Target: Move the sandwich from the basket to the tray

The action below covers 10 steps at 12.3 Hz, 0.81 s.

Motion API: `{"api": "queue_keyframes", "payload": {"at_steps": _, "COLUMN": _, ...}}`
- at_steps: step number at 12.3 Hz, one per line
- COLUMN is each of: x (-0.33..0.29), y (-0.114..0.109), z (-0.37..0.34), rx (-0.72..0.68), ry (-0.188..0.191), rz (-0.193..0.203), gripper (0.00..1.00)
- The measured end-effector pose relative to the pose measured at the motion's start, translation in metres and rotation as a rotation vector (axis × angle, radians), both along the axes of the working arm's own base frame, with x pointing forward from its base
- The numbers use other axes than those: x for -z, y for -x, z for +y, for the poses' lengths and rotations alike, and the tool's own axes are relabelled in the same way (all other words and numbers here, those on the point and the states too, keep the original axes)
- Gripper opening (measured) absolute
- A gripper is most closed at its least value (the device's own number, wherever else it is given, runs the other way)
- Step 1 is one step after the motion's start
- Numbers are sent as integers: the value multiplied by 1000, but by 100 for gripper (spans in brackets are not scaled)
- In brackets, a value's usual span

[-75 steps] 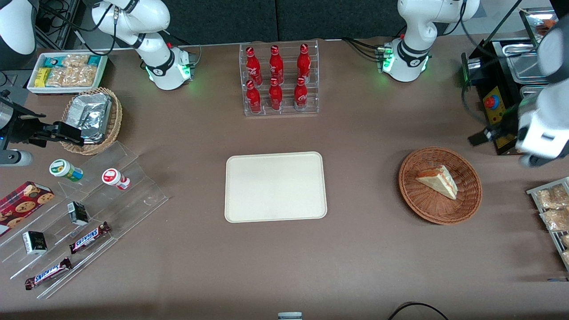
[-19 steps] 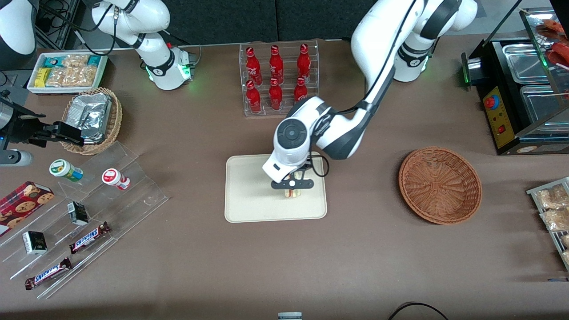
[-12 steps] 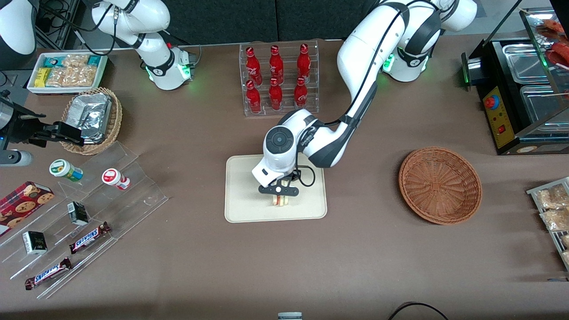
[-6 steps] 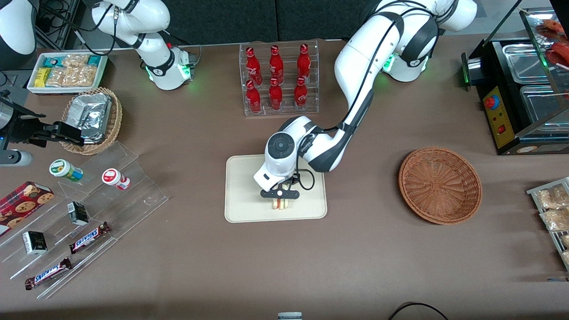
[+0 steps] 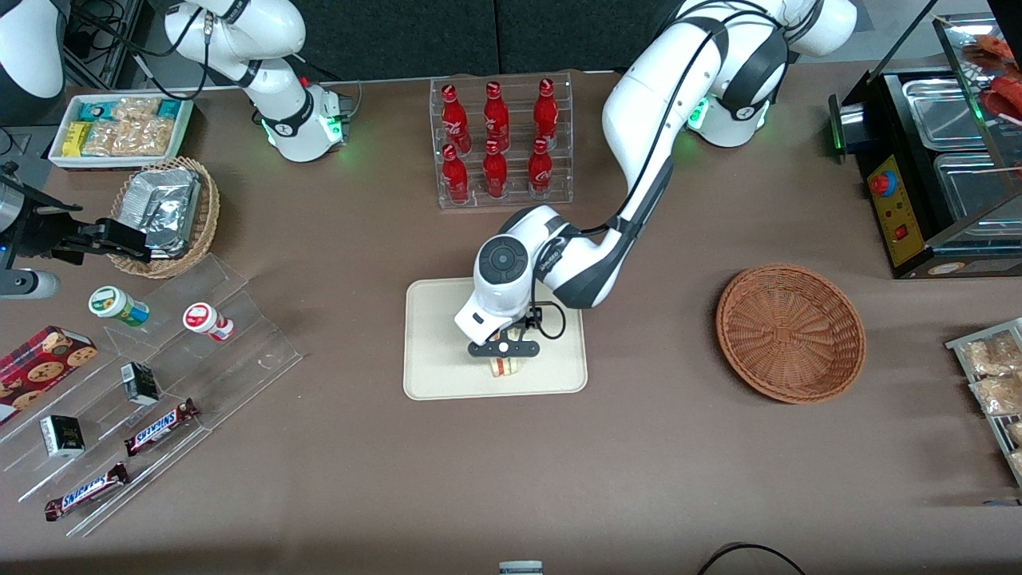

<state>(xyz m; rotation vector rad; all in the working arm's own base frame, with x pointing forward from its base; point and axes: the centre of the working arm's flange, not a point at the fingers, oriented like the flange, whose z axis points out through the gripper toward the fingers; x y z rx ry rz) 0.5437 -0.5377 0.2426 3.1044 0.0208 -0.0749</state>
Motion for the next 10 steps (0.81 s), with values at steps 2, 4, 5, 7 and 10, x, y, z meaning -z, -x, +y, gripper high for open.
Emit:
{"api": "queue_keyframes", "payload": {"at_steps": 2, "x": -41, "y": -9, "z": 15, "rx": -25, "ry": -28, "rz": 19, "gripper": 100}}
{"api": "queue_keyframes", "payload": {"at_steps": 4, "x": -88, "y": -28, "z": 53, "rx": -68, "ry": -59, "rz": 48, "gripper": 100}}
{"api": "queue_keyframes", "payload": {"at_steps": 5, "x": -109, "y": -37, "z": 75, "rx": -77, "ry": -68, "rz": 62, "gripper": 100}}
{"api": "queue_keyframes", "payload": {"at_steps": 7, "x": -141, "y": -50, "z": 122, "rx": -68, "ry": -53, "rz": 78, "gripper": 100}}
{"api": "queue_keyframes", "payload": {"at_steps": 10, "x": -169, "y": -62, "z": 207, "rx": -27, "ry": -45, "rz": 93, "gripper": 100}}
